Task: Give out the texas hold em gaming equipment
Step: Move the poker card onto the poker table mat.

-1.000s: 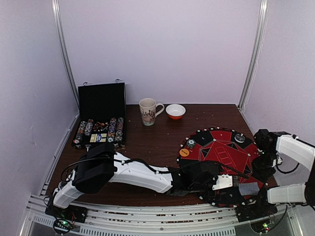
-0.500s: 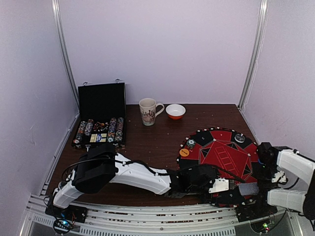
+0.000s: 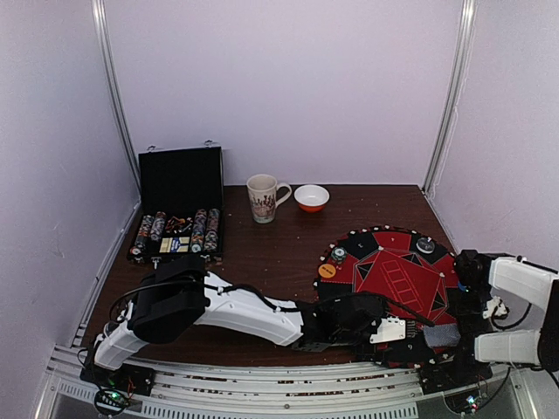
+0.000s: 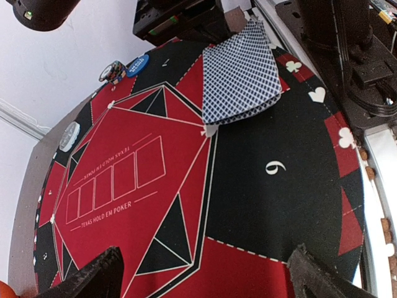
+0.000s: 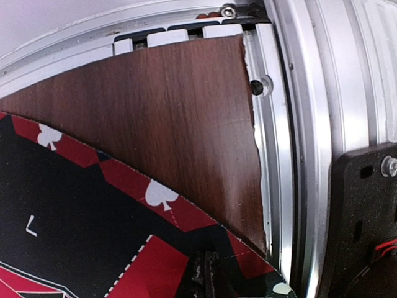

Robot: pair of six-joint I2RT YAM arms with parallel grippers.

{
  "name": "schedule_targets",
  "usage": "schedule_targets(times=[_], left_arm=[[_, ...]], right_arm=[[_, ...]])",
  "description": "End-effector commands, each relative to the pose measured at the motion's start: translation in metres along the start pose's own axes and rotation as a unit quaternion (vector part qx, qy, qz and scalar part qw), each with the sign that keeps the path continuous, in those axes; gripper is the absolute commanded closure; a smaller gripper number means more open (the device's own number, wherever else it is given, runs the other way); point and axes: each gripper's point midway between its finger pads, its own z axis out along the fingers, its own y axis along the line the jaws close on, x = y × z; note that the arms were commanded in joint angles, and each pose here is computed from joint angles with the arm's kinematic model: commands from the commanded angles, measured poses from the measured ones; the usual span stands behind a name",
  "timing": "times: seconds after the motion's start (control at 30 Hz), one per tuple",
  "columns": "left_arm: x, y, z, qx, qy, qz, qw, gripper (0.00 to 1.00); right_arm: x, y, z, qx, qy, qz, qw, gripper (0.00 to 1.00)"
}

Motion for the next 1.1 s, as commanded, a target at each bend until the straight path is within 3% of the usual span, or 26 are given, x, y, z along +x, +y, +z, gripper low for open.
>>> schedule_targets(times=[0.0,0.4,0.67,1.07], left_arm=[[-0.034,0.014,-0.007,-0.016,-0.044,0.002,0.999,0.04],[-0.043,0.015,-0.019,-0.013,-0.072,0.003,0.997,0.03],[-0.028,0.015,-0.025,-0.009,-0.046,0.010,0.999,0.03],[-0.027,-0.012,-0.029,0.058,-0.066,-0.004,0.996,0.04]], right_arm=[[0.029,-0.009,0.009,-0.014,0.073,-0.035,0.997,1.00],[0.055,-0.014,0.001,-0.041,0.100,-0.080,0.991,1.00],[0.080,-0.008,-0.012,-0.052,0.126,-0.128,0.982,1.00],[0.105,-0.015,-0.026,-0.065,0.140,-0.172,0.973,1.00]])
